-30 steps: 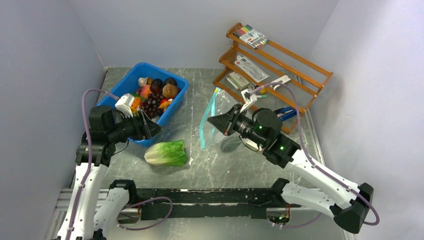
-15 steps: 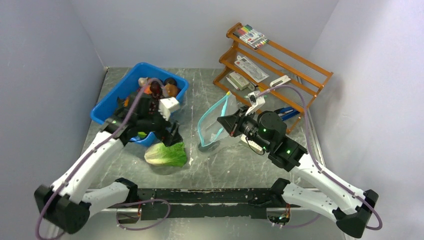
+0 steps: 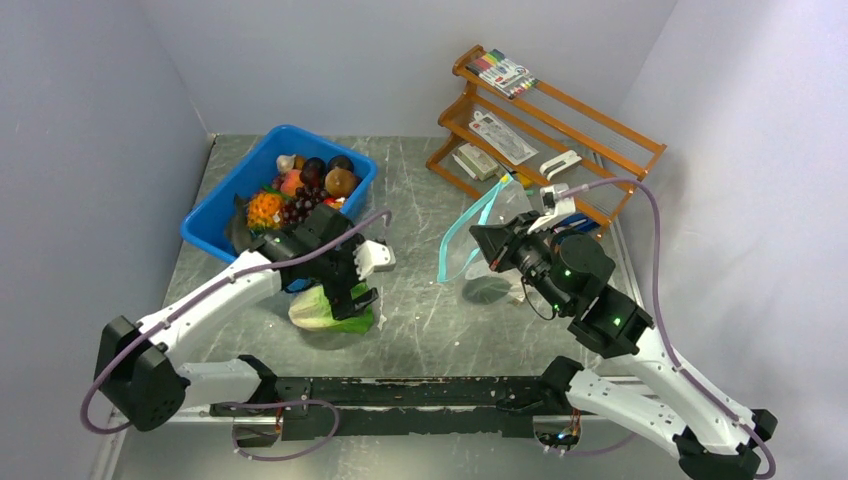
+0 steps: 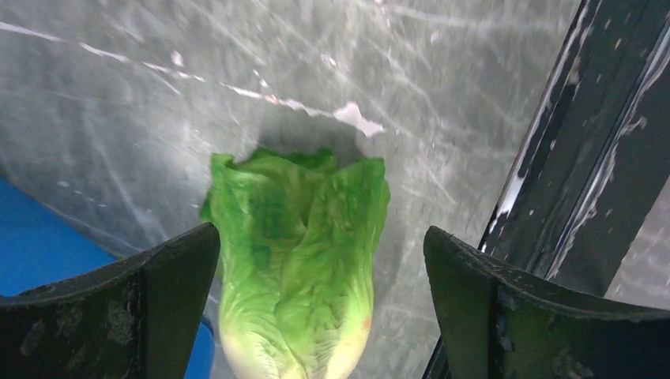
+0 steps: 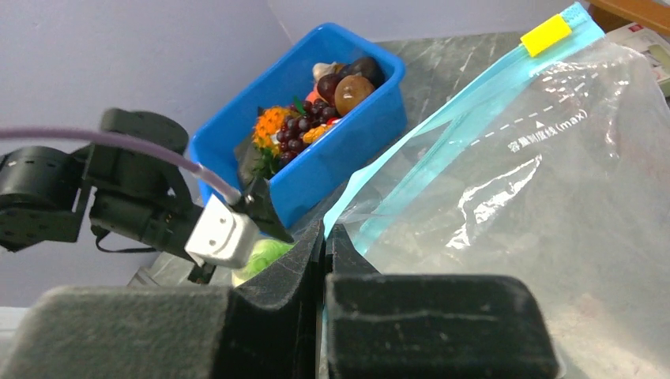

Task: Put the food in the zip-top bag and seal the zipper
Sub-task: Pick up the fake vegetable at the center of the board.

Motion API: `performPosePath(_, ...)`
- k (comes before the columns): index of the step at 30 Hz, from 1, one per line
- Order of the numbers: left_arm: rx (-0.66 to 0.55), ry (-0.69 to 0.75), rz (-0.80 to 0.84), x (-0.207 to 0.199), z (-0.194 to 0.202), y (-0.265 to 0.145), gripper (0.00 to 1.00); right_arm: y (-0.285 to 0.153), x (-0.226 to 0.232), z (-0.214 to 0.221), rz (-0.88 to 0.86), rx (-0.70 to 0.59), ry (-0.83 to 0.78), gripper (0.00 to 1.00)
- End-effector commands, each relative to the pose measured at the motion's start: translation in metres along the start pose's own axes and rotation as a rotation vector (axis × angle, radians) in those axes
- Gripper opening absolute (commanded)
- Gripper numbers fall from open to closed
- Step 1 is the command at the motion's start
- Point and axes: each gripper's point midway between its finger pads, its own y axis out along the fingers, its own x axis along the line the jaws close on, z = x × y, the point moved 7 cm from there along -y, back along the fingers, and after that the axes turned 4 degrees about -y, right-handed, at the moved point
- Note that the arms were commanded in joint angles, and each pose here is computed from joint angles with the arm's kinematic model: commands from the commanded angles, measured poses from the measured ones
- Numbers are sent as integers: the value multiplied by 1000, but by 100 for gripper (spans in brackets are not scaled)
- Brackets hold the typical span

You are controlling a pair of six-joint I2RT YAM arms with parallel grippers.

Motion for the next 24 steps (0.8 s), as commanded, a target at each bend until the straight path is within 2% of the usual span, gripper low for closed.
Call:
performPosePath(1,120,94,5,1,23,12,100,-5,-3,-12,43,-31,-10,0)
performPosePath(11,297,92,-82,13,64,36,100,-7,-2,-16,45,-37,11,0)
performPosePath(15,299,110,-107,21,65,47,99,-7,-2,-15,45,-40,31,0)
performPosePath(19,315,121,-103,23,70,56,88,-8,-1,-14,36,-39,48,0)
performPosePath(21,316,135,-108,23,70,59,85,-9,0,-14,28,-39,54,0)
performPosePath(24,294,156,-93,21,65,61,70,-10,-1,-13,29,-40,58,0)
